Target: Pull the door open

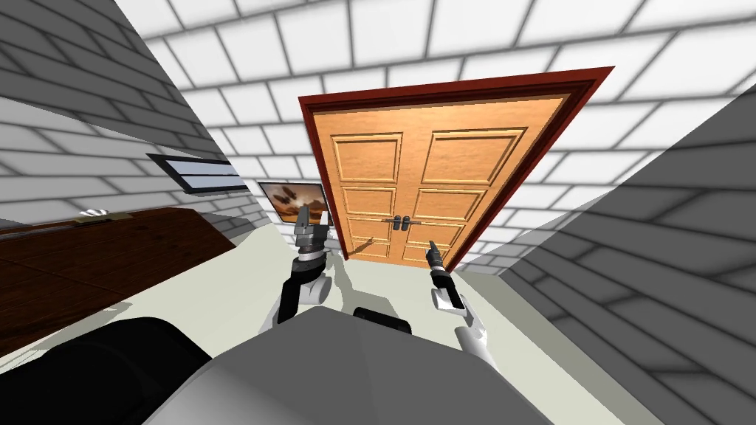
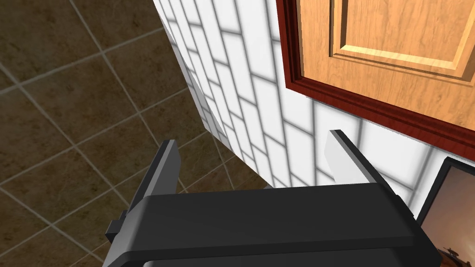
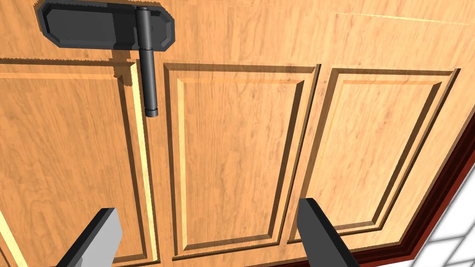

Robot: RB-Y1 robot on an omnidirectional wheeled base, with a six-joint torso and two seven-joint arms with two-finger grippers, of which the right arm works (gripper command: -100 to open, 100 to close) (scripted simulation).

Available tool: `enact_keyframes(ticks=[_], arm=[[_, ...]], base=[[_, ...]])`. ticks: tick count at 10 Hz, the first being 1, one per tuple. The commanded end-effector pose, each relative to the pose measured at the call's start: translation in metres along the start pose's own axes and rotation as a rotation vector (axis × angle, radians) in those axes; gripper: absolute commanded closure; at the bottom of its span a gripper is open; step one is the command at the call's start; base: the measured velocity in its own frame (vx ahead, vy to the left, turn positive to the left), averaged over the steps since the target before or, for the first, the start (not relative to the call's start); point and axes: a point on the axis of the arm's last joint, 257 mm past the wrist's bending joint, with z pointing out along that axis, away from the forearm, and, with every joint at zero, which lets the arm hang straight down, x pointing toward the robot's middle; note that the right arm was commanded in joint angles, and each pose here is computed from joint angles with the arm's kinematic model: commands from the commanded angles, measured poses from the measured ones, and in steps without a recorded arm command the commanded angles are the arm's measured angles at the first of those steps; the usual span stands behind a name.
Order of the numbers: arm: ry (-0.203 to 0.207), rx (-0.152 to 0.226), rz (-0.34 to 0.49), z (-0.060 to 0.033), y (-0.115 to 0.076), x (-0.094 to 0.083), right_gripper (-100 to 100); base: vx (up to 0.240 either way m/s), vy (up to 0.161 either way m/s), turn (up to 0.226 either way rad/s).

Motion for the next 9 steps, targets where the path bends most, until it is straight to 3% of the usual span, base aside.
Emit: enact_keyframes(ticks=[1, 9], arm=[[0.000, 0.016, 0.006, 0.0032, -0.007, -0.003, -100], [-0.004, 0.082, 0.030, 0.0211, -0.038, -0.012, -100]], base=[[0.098, -0.018, 0.085], [0.099, -0.017, 0.058]])
